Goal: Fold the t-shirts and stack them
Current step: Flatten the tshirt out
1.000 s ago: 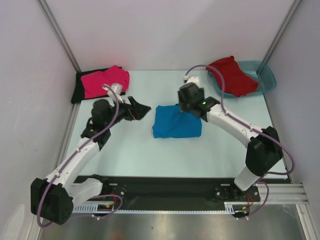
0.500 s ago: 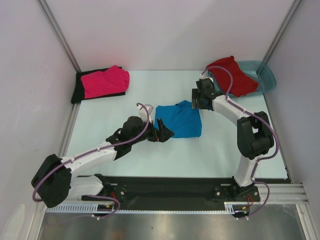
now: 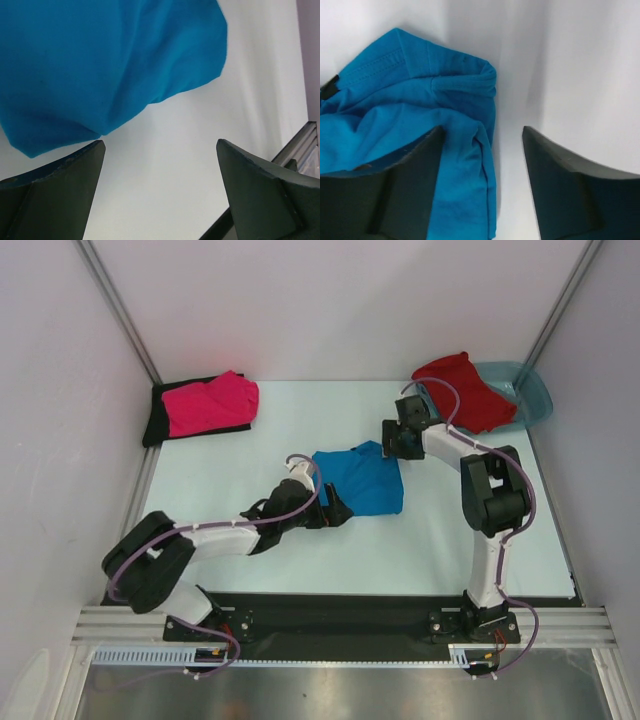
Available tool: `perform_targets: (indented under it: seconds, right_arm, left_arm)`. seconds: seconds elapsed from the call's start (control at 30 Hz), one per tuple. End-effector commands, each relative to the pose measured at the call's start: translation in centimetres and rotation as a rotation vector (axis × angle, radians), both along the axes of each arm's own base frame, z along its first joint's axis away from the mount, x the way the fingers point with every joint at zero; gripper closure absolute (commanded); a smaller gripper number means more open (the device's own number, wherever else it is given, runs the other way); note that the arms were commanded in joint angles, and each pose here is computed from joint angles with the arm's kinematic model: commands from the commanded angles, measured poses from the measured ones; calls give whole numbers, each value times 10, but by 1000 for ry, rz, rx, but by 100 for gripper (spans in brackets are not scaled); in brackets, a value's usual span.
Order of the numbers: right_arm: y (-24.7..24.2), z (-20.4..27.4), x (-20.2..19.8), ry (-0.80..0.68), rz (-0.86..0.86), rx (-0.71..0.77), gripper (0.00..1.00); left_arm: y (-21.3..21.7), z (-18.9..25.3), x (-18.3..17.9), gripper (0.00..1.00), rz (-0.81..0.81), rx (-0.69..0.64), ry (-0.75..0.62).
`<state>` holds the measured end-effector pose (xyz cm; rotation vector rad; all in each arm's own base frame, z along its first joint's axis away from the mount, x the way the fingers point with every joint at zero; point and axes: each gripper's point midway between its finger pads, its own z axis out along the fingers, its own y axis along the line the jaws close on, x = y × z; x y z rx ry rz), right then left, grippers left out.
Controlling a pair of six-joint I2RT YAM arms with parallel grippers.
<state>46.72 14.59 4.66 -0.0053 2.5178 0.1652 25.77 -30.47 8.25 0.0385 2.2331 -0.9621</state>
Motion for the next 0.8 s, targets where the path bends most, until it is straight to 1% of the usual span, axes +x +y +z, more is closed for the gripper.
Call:
perform_targets:
  seconds: [0.0, 0.03, 0.07, 0.13, 0.17, 0.23, 0.27, 0.3, 0.37, 0.4, 0.47, 0.5, 0.53, 0.57, 0.6, 0.63, 0.67, 0.73, 0.77]
  right_arm:
    - [11, 9, 12, -22, 47, 61, 34]
    - [12, 4, 10, -7, 52, 74, 39]
    - [11, -1, 6, 11, 56, 78, 52]
    - [11, -2, 1, 15, 63, 86, 71]
    - [11, -4, -4, 20, 67, 88, 86]
    - [8, -13, -22, 53, 64, 91, 96]
    - [7, -2, -26, 31, 61, 100, 100]
    - [1, -16, -46, 73, 45, 95, 100]
    - [-2, -14, -60, 69, 38, 100, 100]
    - [-2, -15, -80, 82, 43, 98, 100]
    - [-3, -15, -99, 92, 48, 79, 100]
    - [5, -5, -110, 75, 73, 83, 100]
    - [5, -15, -131, 115, 83, 75, 100]
    - [11, -15, -143, 124, 98, 73, 100]
    - [18, -3, -151, 95, 116, 82, 100]
    - [29, -12, -179, 131, 146, 61, 100]
    - [37, -9, -190, 132, 163, 68, 100]
    - [61, -2, -220, 122, 233, 73, 100]
    - [66, -3, -232, 136, 225, 87, 100]
  left_arm:
    - [-19, 4, 6, 0, 2, -85, 5]
    - [-20, -9, 6, 0, 1, -67, 27]
    - [-21, -13, 7, 0, 6, -62, 38]
    - [-23, -26, 9, 0, 7, -46, 57]
    - [-21, -30, 11, 0, 19, -33, 64]
    - [-18, -36, 15, 0, 36, -17, 66]
    - [-13, -40, 18, 0, 52, -3, 75]
    - [-9, -43, 20, 0, 63, 7, 79]
    - [5, -46, 32, 0, 100, 36, 73]
    - [9, -45, 36, 0, 110, 45, 72]
    - [27, -45, 52, 0, 151, 63, 69]
    - [33, -42, 57, 0, 160, 62, 63]
    - [40, -39, 63, 0, 175, 65, 59]
    - [53, -37, 73, 0, 198, 73, 49]
    - [57, -29, 81, 0, 208, 75, 37]
    - [63, -26, 88, 0, 209, 94, 19]
    - [73, -21, 97, 0, 231, 105, 5]
    - [77, -3, 114, 0, 224, 142, -43]
    - [79, 4, 121, 0, 225, 156, -60]
